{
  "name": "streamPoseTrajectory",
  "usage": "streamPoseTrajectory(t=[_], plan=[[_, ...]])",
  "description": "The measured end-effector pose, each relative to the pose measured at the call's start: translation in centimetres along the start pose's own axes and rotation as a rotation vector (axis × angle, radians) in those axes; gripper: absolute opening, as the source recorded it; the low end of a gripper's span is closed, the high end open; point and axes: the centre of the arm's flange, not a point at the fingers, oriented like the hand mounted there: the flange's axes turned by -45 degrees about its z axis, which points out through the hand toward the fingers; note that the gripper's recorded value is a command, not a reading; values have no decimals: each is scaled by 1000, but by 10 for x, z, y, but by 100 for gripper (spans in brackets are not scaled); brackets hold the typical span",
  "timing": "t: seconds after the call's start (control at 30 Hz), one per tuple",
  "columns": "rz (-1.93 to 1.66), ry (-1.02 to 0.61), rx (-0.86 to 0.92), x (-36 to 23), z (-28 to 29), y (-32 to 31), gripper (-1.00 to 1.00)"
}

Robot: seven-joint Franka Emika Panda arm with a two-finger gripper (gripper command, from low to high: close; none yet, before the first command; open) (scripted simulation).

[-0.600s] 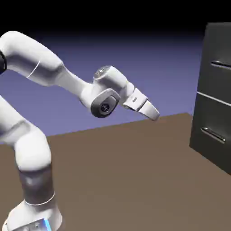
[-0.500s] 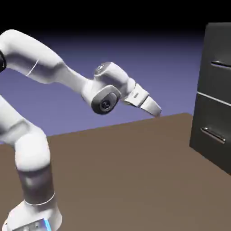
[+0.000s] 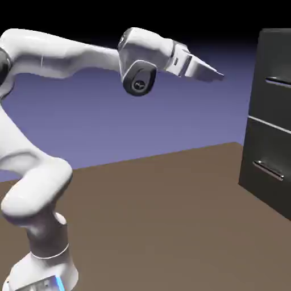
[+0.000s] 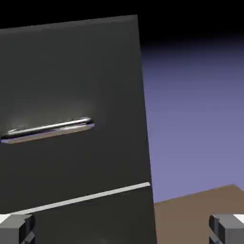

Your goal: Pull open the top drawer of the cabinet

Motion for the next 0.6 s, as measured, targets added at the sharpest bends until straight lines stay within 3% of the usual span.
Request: streamPoseTrajectory(t=[0.3, 0.6], plan=[[113, 138, 35, 38, 13, -56, 0], [250, 195, 103, 39, 58, -105, 0]])
